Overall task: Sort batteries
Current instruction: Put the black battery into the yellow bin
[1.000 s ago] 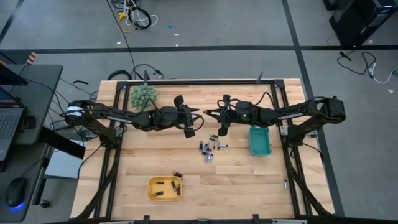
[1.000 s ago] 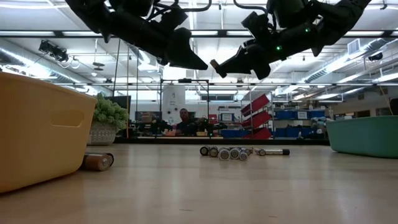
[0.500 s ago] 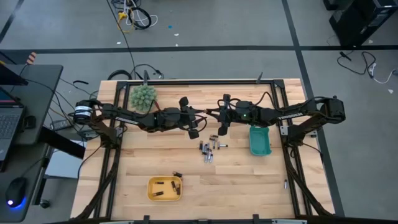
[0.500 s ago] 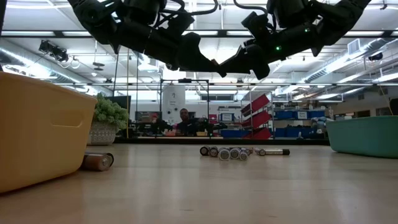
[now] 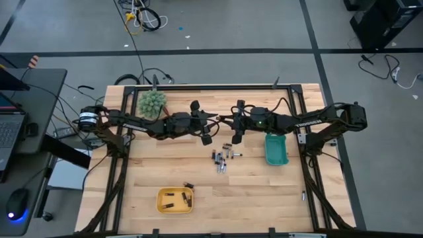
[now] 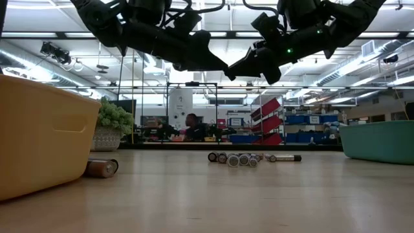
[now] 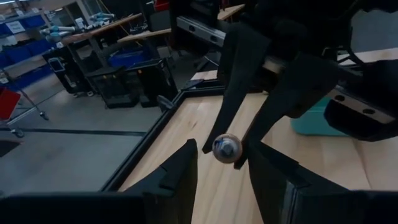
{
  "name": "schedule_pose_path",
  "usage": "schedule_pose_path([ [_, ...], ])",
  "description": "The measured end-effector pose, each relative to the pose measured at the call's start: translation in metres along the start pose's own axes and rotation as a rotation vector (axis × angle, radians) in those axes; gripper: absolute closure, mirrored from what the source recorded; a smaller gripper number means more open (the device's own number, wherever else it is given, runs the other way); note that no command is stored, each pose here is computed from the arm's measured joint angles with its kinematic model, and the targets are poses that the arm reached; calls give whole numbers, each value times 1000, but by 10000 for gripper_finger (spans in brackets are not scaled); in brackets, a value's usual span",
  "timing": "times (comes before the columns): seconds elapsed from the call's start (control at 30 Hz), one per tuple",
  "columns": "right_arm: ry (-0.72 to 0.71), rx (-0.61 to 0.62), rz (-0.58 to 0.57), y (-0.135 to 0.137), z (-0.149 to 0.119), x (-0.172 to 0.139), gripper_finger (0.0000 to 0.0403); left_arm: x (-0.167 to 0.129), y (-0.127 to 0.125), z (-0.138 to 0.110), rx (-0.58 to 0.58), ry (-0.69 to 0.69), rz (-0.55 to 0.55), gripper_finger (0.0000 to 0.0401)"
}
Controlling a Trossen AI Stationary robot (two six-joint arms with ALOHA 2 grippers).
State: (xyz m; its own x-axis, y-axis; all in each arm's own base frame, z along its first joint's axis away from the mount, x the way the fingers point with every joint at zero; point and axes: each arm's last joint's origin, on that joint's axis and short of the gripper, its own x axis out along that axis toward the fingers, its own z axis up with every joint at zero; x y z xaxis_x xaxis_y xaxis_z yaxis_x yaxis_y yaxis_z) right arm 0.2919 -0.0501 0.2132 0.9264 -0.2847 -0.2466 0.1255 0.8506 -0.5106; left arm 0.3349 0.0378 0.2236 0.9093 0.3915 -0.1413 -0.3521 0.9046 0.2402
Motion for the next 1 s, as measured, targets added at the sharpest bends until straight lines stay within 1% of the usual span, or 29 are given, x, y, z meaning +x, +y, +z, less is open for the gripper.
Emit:
schedule_pose_path([
  [0.1, 1, 1, 1, 0, 0, 0, 378, 0, 0, 1, -1, -5, 0, 272],
  [0.17, -1, 0, 0, 0, 0, 0, 378, 0, 0, 0, 0, -1, 9, 283],
  [0.23, -3, 1, -5, 0, 0, 0, 378, 0, 1, 0, -1, 3, 36, 306],
  [0.3, -2, 4, -10, -1, 0, 0, 377, 0, 1, 0, -2, 6, 60, 338],
  [0.37, 1, 6, -15, -2, 0, 0, 367, 0, 2, 0, -3, 8, 67, 373],
  [0.43, 3, 10, -25, -4, -1, 0, 360, 0, 2, -1, -6, 16, 76, 393],
  [0.53, 4, 11, -24, -4, -1, 0, 360, 0, 2, -1, -16, 15, 76, 394],
  [0.63, 5, 23, -21, -4, -1, 0, 369, 0, 2, -1, -19, 15, 76, 399],
  [0.73, 6, 25, -20, -4, -1, 0, 376, 0, 2, -1, -28, 13, 66, 395],
  [0.83, 7, 24, -14, -3, -1, 0, 377, 0, 1, -1, -21, 16, 33, 381],
  [0.9, 11, 22, -5, -3, -2, 0, 376, 0, 0, -3, -12, 25, 5, 365],
  [1.0, 7, 20, 4, -2, -2, 0, 377, 0, 0, -3, -9, 30, 19, 332],
])
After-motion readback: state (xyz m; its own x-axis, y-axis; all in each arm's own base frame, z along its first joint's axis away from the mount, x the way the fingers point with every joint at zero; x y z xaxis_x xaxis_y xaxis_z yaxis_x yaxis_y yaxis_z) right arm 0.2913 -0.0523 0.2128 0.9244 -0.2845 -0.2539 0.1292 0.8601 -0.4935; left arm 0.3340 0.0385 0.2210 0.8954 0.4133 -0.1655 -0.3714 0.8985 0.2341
